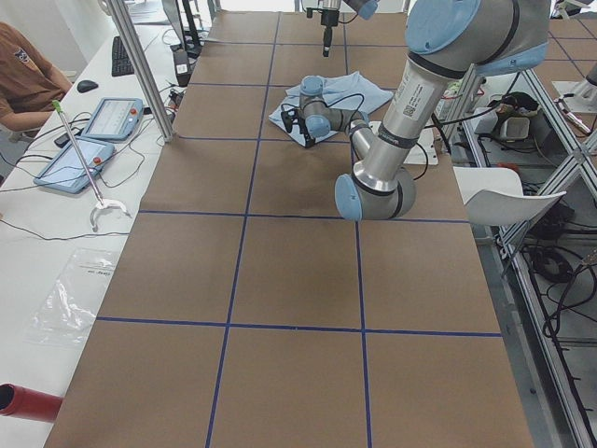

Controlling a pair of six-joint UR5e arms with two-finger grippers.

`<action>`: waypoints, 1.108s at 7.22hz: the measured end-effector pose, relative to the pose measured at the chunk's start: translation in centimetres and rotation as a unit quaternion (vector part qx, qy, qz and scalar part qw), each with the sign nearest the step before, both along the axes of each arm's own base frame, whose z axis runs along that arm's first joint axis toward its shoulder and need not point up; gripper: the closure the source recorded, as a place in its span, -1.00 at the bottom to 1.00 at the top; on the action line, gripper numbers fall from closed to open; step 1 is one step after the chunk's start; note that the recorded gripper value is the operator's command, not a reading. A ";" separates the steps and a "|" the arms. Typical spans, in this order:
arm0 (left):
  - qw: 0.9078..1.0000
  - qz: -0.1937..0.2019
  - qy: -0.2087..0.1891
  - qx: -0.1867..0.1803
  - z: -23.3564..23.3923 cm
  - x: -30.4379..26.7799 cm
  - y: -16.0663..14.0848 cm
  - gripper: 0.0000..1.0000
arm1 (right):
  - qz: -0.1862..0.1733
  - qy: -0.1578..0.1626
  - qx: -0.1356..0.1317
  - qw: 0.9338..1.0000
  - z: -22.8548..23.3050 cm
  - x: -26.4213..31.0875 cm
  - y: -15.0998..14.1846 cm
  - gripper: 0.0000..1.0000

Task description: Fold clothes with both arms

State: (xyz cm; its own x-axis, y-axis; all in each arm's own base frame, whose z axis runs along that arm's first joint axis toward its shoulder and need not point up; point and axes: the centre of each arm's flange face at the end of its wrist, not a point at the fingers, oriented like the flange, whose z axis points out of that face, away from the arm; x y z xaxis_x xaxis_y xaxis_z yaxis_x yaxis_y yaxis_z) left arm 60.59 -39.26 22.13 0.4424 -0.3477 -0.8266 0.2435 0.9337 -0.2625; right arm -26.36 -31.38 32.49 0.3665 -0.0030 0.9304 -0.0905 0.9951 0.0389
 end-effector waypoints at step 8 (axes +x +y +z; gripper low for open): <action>0.999 -0.042 0.011 0.032 -2.2 -2.7 -3.0 1.00 | 0.031 0.002 -0.004 1.000 0.3 2.5 -1.4 -1.00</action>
State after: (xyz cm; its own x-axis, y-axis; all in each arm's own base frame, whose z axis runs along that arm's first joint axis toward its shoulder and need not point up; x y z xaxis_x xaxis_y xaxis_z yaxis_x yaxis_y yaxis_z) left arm 57.93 -42.30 19.96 0.3958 -0.3285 -0.8576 0.3164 0.9254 -0.2085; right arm -23.83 -32.74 32.75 0.3696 0.0268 0.9288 -0.1519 0.9879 0.0320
